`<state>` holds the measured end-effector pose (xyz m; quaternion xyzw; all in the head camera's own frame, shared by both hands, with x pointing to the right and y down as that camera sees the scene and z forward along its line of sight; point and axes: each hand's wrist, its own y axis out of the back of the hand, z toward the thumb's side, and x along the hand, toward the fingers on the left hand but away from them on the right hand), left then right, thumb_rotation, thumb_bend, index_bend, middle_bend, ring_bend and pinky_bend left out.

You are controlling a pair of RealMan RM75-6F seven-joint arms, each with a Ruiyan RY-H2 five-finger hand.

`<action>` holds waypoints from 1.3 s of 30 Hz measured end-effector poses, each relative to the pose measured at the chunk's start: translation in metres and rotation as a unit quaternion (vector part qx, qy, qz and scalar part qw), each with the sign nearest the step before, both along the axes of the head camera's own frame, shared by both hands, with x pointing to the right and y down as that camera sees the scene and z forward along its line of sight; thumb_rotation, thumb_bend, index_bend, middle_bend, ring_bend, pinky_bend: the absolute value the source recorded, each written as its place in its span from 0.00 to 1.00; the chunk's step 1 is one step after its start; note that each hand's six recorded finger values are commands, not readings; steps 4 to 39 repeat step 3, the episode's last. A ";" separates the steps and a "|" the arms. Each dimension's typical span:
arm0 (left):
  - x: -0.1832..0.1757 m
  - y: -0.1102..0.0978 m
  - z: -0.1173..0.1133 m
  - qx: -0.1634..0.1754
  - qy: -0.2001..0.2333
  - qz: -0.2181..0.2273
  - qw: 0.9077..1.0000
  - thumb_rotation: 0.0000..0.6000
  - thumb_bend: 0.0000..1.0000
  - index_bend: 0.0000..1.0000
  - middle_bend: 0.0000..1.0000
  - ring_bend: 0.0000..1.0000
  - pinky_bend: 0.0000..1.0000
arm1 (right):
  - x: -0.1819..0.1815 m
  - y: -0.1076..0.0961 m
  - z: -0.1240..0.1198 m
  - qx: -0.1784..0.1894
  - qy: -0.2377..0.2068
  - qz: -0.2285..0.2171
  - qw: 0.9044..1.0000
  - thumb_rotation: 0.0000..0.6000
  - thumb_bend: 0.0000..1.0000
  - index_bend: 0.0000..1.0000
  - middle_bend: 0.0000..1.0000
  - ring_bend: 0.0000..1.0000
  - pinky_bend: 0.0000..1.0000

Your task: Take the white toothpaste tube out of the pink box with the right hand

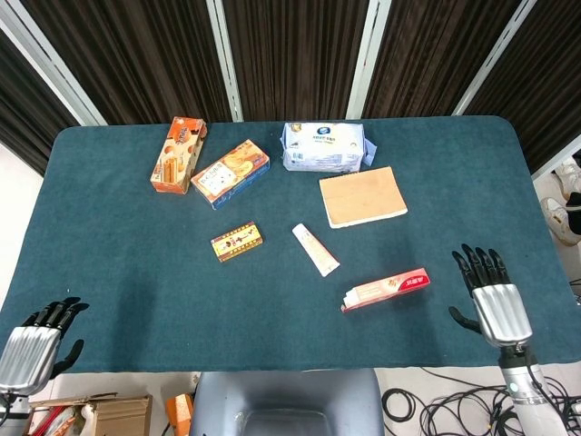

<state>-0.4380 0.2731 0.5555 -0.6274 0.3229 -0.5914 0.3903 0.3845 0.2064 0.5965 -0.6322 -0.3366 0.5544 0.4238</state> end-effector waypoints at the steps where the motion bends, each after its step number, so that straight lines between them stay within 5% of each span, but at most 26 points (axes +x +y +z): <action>1: 0.000 0.000 0.000 0.002 0.000 0.000 1.000 1.00 0.36 0.29 0.24 0.23 0.41 | 0.000 0.000 0.001 -0.003 -0.003 0.001 1.000 1.00 0.12 0.00 0.02 0.00 0.00; 39: -0.001 0.000 -0.001 0.004 0.001 -0.002 1.000 1.00 0.36 0.29 0.24 0.23 0.41 | -0.001 0.000 0.001 -0.001 -0.005 0.001 1.000 1.00 0.12 0.00 0.02 0.00 0.00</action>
